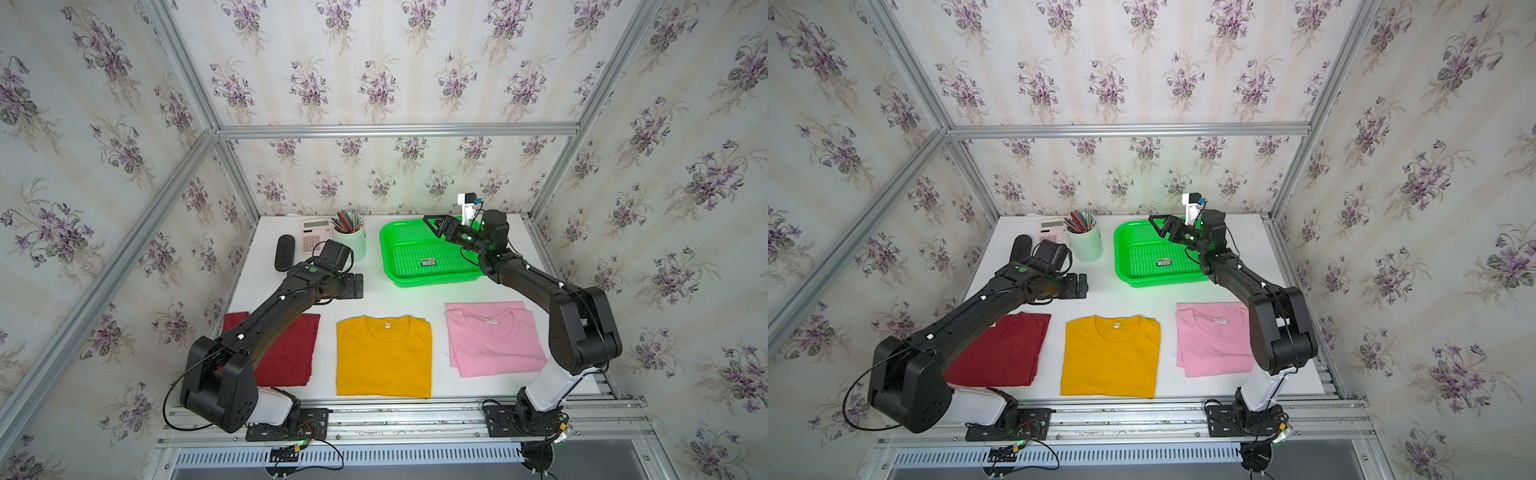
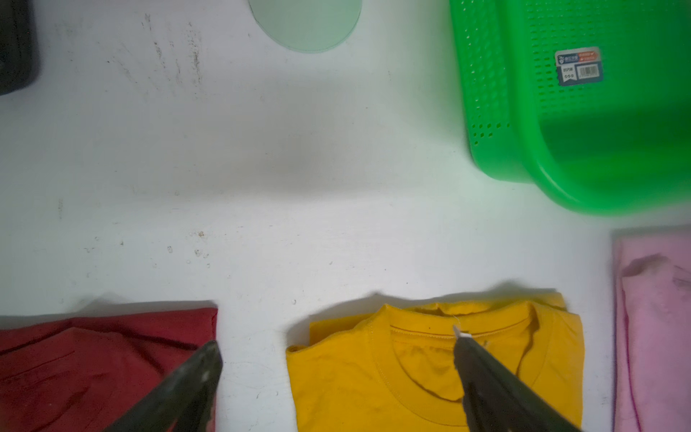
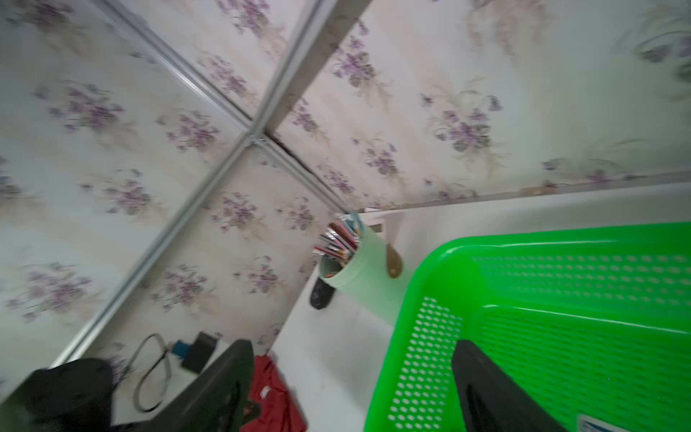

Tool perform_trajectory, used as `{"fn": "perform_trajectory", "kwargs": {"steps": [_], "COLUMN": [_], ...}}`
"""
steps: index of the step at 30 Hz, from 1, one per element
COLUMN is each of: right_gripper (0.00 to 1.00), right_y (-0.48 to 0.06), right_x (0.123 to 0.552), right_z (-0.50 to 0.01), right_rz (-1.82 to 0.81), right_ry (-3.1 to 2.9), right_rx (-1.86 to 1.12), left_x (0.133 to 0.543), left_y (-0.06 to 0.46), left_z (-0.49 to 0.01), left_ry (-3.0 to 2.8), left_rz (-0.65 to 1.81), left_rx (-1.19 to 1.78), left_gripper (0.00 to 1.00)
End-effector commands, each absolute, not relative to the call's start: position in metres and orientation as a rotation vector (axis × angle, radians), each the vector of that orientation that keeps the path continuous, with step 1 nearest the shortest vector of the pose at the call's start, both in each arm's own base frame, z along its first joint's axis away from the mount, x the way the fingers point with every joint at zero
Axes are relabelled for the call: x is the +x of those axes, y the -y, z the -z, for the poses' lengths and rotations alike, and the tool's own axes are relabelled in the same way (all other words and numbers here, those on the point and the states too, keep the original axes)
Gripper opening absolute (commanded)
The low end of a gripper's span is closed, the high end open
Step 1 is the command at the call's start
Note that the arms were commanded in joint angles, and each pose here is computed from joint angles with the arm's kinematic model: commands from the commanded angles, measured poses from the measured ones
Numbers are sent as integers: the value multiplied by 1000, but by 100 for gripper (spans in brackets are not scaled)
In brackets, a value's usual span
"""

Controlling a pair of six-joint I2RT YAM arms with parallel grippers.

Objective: Put the folded t-shirts into the basket
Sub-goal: Move the bin to the center of the board.

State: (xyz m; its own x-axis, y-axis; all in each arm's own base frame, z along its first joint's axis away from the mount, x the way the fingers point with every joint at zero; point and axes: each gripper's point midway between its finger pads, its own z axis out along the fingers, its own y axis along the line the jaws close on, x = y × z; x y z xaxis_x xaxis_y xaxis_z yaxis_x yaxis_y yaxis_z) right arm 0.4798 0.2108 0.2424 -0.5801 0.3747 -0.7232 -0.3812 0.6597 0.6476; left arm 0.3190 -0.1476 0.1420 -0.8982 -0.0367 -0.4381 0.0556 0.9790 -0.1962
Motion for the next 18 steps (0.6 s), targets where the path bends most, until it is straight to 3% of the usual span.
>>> {"fn": "perform_trajectory", "kwargs": {"steps": [1, 6, 18], "right_gripper": [86, 87, 84], "right_y": [-129, -66, -44], "right_x": [477, 476, 450], "right_z": [-166, -148, -80], "right_rz": [-360, 112, 92], "right_ry": [-2249, -2332, -2553], "right_rx": [178, 294, 393], "left_x": [327, 329, 331], "left_y": [163, 166, 167], "left_z": [-148, -146, -136], "left_ry": [-2626, -2612, -2628], "left_rz": [406, 440, 439], "left_rx": [-23, -58, -85], "left_gripper": [98, 98, 98]}}
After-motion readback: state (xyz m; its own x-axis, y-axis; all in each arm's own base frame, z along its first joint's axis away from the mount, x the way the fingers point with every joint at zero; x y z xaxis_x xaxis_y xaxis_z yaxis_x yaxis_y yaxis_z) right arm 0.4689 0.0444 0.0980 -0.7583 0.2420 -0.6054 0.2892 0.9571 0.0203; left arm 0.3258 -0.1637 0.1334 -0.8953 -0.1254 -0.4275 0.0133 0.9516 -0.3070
